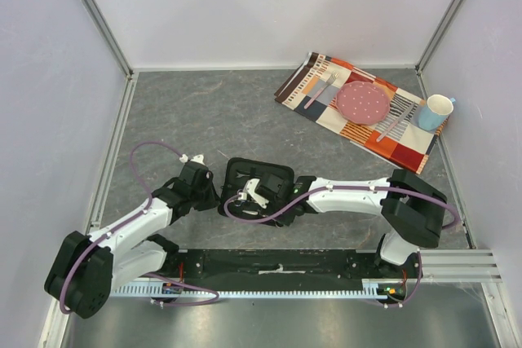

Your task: Sort the hair-cutting tools

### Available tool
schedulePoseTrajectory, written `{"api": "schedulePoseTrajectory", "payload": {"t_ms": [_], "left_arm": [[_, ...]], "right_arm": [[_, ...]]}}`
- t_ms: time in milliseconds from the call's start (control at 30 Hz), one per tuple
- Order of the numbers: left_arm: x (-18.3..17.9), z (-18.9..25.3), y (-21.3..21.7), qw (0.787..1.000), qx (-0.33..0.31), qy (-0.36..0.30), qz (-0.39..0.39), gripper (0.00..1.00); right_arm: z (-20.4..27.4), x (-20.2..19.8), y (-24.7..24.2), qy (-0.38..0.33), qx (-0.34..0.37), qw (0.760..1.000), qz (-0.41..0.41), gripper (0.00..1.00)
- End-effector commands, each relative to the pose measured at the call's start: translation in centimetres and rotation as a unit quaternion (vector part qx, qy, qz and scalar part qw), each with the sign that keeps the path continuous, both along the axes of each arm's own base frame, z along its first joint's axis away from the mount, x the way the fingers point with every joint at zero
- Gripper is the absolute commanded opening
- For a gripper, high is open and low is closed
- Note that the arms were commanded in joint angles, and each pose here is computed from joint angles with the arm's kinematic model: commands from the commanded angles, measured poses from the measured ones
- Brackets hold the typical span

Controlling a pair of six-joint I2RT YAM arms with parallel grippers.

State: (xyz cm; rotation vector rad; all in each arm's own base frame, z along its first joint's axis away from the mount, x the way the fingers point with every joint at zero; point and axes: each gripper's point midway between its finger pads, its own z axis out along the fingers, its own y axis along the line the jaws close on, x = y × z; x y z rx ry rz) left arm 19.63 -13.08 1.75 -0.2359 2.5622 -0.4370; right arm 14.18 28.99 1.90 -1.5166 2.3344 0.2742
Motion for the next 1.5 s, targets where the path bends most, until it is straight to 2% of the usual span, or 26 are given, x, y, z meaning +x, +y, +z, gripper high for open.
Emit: {"api": "schedulePoseTrajectory", "payload": {"t_ms": [0,600,867,1200,1467], "left_arm": [[1.2,1.3,-1.0,1.0,-0.02,-0.02,0.0,0.16],[1.0,1.3,-0.9,1.0,-0.021,-0.022,-0.003,0.16],[1.1,1.3,-0.9,0.999,-0.021,-0.024,-0.004,0.16],[1.0,1.2,-0.9,1.0,-0.019,-0.024,-0.006,0.16],[1.1,1.4,-0.9,0.999,-0.02,-0.027,-0.005,0.16]], "right_arm": [[0.3,0.3,2.2,0.007,0.026,1.0,0.005,0.21],[2.1,1.6,5.6,-0.012,0.032,0.999,0.03,0.2],[1.2,2.1,6.6,-0.013,0.033,0.999,0.03,0.21],[1.3,5.0,6.3,-0.063,0.017,0.997,0.034,0.2],[0.6,5.3,6.7,-0.046,0.014,0.997,0.06,0.2]]}}
